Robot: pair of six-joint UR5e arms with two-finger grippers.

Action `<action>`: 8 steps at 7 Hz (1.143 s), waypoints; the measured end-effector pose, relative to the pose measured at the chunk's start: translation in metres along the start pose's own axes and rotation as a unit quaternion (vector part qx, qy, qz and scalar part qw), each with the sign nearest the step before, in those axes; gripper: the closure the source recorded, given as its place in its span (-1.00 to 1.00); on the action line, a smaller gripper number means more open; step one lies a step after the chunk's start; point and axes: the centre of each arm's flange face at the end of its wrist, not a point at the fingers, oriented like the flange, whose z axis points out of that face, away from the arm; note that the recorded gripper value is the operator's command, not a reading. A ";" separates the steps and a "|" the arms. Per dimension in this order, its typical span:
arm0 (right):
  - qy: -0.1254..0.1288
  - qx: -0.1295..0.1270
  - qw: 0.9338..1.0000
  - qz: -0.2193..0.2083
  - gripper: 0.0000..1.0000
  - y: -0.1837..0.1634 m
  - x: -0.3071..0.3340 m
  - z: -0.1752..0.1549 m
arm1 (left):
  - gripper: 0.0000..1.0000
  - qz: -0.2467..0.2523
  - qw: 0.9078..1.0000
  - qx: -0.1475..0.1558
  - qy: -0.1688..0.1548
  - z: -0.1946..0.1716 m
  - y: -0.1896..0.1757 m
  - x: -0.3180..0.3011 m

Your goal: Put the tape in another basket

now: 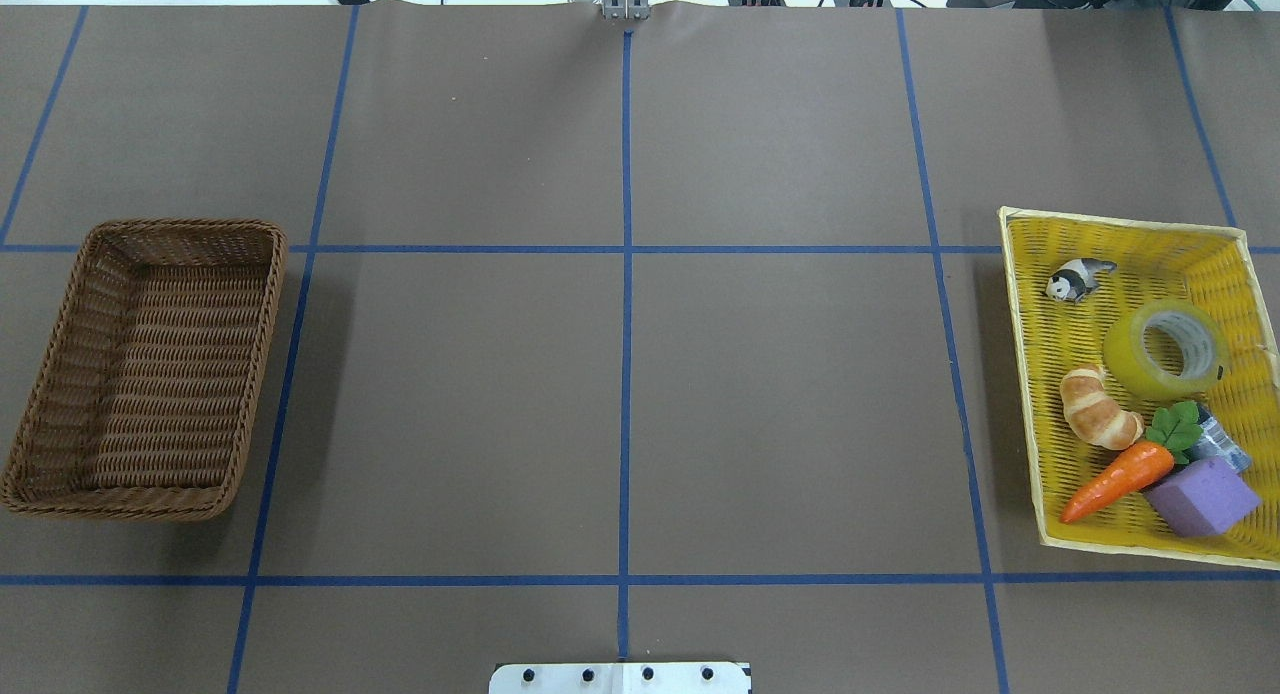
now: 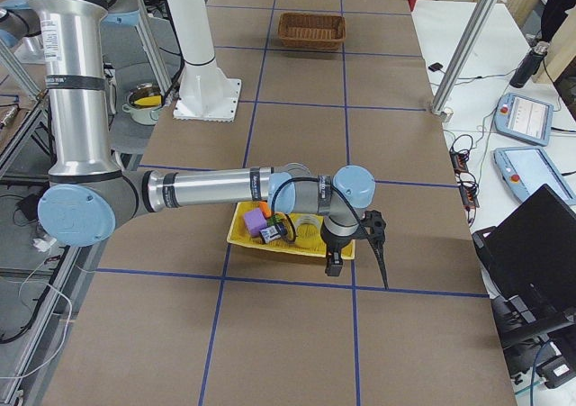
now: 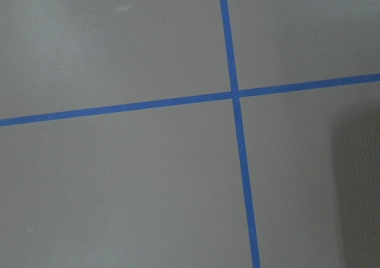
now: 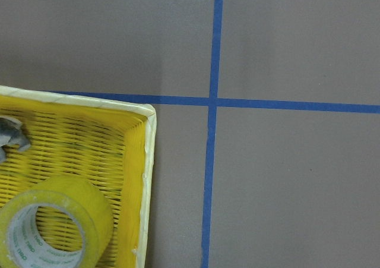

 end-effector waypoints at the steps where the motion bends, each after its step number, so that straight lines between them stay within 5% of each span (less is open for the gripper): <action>1: 0.000 0.000 1.000 0.000 -1.00 0.000 0.000 0.000 | -0.97 -0.001 1.000 -0.001 0.000 0.001 0.001 -0.001; 8: 0.000 0.015 1.000 -0.013 -1.00 -0.007 -0.011 -0.012 | -0.97 0.006 1.000 0.001 -0.001 -0.001 -0.002 0.002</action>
